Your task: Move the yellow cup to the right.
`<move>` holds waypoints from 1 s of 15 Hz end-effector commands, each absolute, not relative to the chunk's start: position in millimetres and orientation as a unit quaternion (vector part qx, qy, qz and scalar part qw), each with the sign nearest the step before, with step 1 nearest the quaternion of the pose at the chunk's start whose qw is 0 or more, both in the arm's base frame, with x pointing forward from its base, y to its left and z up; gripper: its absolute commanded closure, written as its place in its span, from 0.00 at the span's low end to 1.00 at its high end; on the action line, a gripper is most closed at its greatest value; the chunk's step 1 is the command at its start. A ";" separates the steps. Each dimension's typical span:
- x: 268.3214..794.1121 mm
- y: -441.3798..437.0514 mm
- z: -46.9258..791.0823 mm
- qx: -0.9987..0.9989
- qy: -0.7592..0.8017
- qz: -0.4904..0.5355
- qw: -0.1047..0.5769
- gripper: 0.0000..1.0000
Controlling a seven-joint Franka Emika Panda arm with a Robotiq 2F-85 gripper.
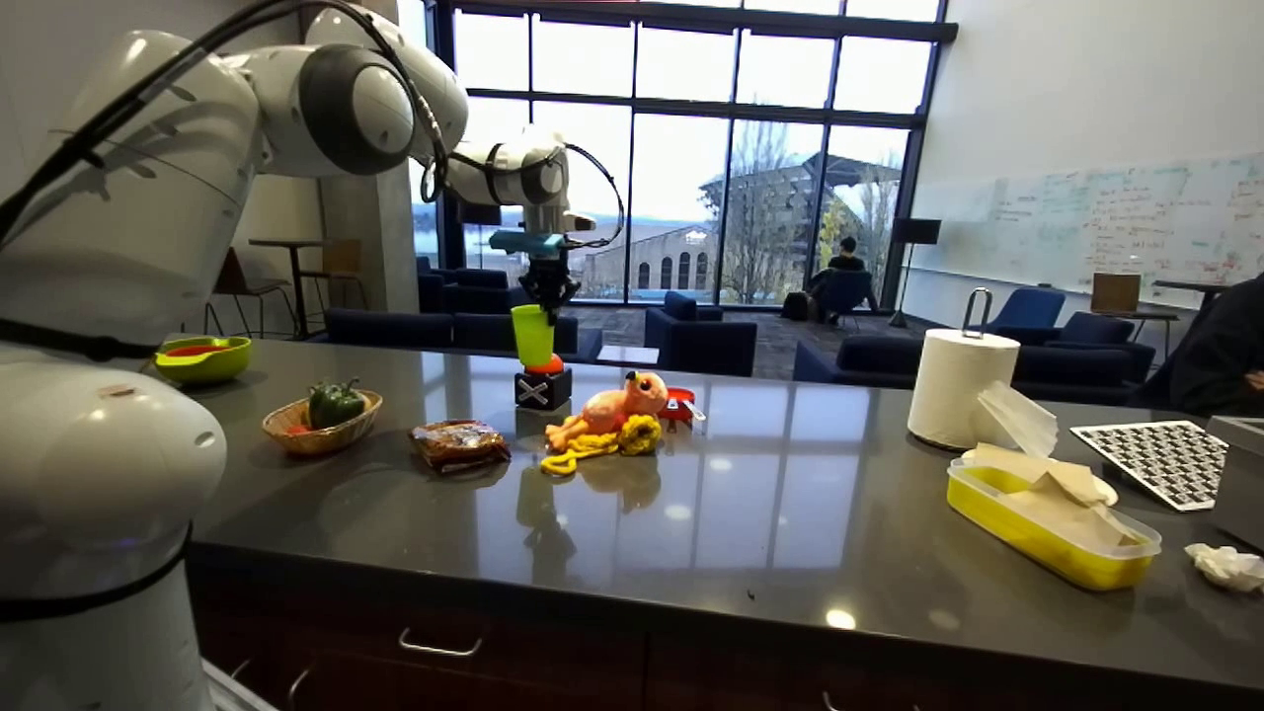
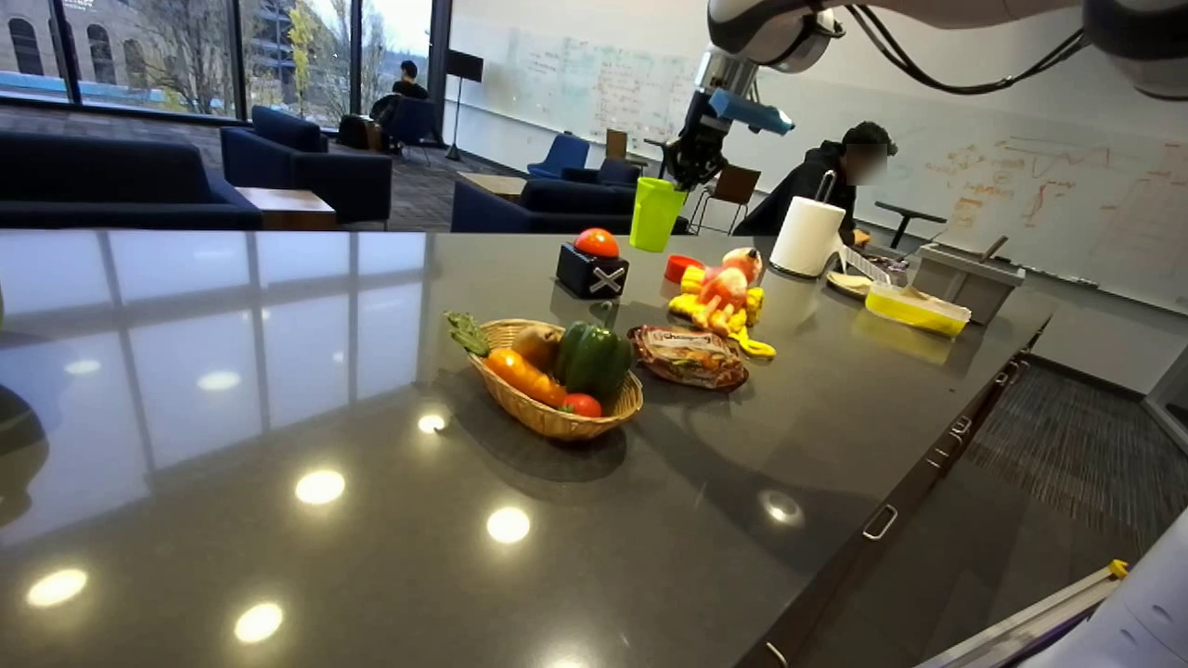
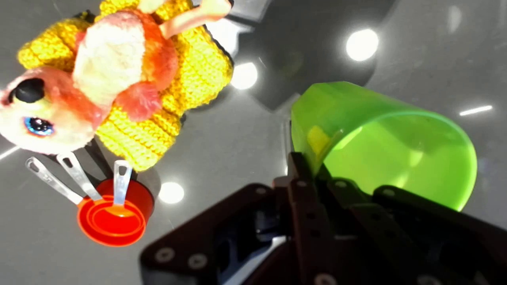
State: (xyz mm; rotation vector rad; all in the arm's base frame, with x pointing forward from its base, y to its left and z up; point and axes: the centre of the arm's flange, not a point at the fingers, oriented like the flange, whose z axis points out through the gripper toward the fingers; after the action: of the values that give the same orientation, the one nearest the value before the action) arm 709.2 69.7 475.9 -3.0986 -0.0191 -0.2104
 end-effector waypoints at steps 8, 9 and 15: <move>765.2 12.9 474.4 -0.998 0.022 -0.052 0.016 0.99; 766.8 11.7 470.5 -0.998 0.020 -0.057 0.018 0.99; 776.0 8.4 436.8 -0.997 0.022 -0.065 0.028 0.99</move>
State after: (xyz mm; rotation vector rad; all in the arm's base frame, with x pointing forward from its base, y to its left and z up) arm 762.5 13.6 442.8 -3.0973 0.0881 -0.1774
